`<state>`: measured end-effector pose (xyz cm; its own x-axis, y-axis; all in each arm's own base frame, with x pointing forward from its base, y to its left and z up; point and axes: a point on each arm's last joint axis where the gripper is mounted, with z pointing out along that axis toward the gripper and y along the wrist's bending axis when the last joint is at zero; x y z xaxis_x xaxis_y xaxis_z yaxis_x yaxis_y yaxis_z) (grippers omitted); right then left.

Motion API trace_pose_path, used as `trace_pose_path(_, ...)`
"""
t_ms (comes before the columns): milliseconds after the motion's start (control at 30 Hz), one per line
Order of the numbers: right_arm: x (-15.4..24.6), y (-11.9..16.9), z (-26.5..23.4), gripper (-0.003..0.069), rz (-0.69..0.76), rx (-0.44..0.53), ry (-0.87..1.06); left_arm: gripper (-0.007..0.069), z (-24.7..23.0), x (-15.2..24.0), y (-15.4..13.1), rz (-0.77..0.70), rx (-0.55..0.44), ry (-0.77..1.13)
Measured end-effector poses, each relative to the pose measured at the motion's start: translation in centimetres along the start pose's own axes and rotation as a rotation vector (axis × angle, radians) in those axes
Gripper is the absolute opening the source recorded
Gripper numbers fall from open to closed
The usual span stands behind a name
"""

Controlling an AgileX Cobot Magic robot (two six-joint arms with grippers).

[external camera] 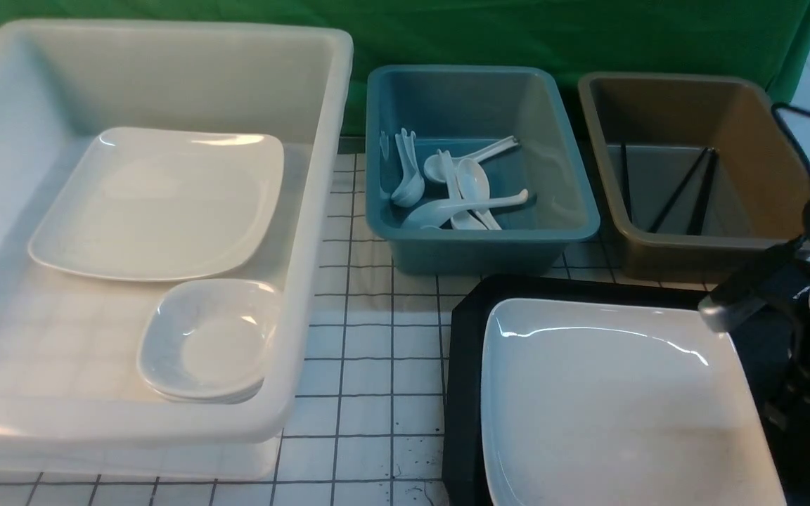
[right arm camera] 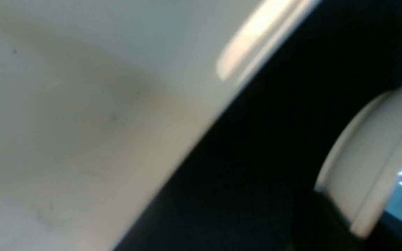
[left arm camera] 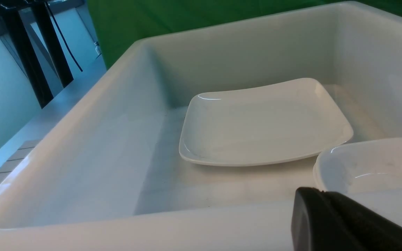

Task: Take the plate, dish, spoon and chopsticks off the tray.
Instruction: Use the right arm to put the small plate into the large storage box on the left

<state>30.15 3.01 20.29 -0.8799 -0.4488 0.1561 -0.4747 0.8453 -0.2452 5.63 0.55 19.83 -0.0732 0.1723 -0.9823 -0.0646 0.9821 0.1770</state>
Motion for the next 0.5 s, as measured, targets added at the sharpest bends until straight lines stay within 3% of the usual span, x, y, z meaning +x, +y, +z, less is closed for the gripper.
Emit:
trace_pose_path(133,1.1,-0.3,-5.5,0.0074,0.096,-0.105,-0.063,0.0021,0.0,0.0,0.0,-0.001,0.000,0.000)
trace_pose_path(300,2.0,0.4,-13.1,0.0074,0.131,-0.284,-0.381,0.0021,0.0,0.0,0.0,-0.003,0.000,0.000)
trace_pose_path(333,2.3,1.7,-16.3,0.0074,0.059,-0.399,-0.527,0.0021,0.0,0.0,0.0,-0.003,0.000,0.000)
trace_pose_path(367,2.3,2.3,-17.6,0.0074,0.017,-0.434,-0.582,0.0021,0.0,0.0,0.0,-0.003,0.000,0.000)
trace_pose_path(433,2.1,5.6,-21.1,0.0074,-0.153,-0.603,-0.750,0.0021,0.0,0.0,0.0,-0.003,0.000,0.000)
trace_pose_path(500,1.7,8.4,-23.0,0.0074,-0.292,-0.687,-0.840,0.0021,0.0,0.0,0.0,-0.003,0.000,0.000)
